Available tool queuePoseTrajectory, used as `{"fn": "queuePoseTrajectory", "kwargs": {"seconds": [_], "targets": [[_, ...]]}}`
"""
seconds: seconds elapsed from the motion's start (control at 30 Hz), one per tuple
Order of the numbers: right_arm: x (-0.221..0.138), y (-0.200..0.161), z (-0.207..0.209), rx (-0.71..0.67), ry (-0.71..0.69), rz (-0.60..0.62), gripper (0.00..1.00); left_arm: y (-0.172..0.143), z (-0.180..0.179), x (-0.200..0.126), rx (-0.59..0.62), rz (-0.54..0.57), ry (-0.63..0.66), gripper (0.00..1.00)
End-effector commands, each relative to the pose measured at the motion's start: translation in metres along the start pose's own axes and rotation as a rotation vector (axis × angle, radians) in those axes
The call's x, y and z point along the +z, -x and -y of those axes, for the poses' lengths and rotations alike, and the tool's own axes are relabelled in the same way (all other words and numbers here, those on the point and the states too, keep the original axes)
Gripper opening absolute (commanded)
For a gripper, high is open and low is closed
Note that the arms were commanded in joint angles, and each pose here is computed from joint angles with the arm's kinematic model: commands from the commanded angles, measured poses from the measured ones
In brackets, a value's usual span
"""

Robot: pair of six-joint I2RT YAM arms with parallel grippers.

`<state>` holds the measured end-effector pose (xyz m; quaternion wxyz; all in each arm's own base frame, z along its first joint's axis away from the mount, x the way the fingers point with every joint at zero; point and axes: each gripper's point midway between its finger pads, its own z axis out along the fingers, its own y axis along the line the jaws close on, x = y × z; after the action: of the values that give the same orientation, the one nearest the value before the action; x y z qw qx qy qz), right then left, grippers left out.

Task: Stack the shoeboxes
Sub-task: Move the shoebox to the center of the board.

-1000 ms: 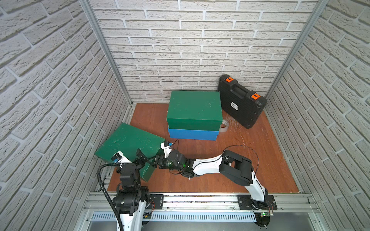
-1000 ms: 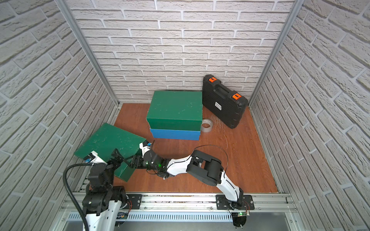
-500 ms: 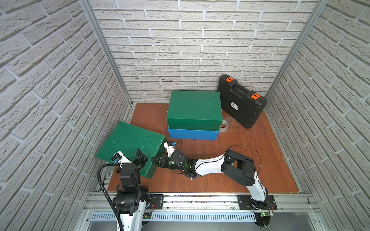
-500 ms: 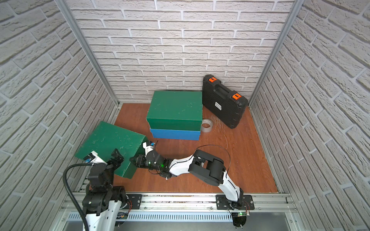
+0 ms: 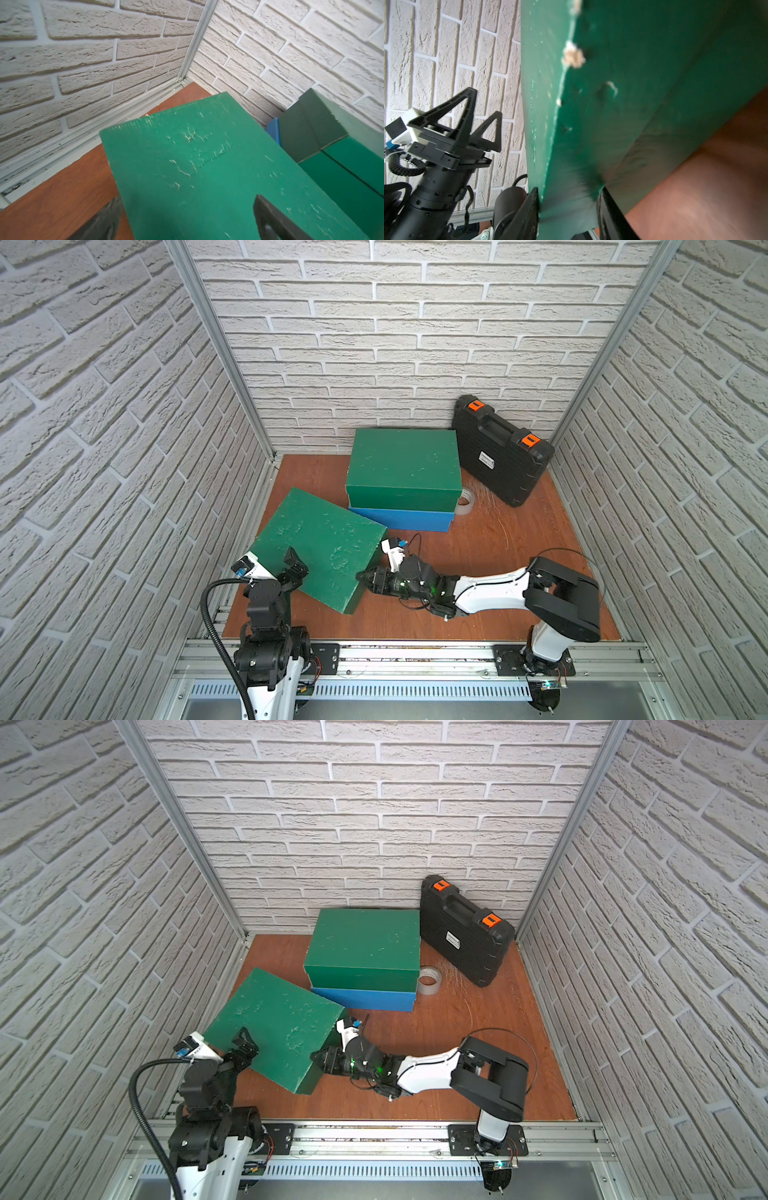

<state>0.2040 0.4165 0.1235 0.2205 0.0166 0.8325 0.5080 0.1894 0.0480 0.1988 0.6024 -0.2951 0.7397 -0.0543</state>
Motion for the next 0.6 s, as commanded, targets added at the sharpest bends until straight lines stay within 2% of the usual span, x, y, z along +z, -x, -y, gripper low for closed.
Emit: {"fn": "queuePoseTrajectory", "kwargs": {"seconds": [0.0, 0.13, 0.23, 0.43, 0.57], "targets": [[-0.031, 0.0, 0.036, -0.012, -0.15, 0.017, 0.3, 0.024, 0.021, -0.014, -0.05, 0.054, -0.094, 0.98], [-0.068, 0.001, 0.053, -0.013, -0.235, 0.037, 0.3, 0.031, 0.035, -0.014, -0.06, 0.055, -0.156, 0.98], [-0.092, 0.002, 0.056, -0.032, -0.279, 0.032, 0.31, 0.037, 0.04, -0.013, -0.071, 0.037, -0.151, 0.98], [-0.124, 0.001, 0.048, -0.092, -0.327, -0.022, 0.32, 0.043, 0.057, -0.002, -0.076, -0.062, -0.141, 0.98], [-0.144, 0.0, 0.06, -0.104, -0.384, -0.046, 0.32, 0.043, 0.066, 0.009, -0.065, -0.141, -0.13, 0.98]]}}
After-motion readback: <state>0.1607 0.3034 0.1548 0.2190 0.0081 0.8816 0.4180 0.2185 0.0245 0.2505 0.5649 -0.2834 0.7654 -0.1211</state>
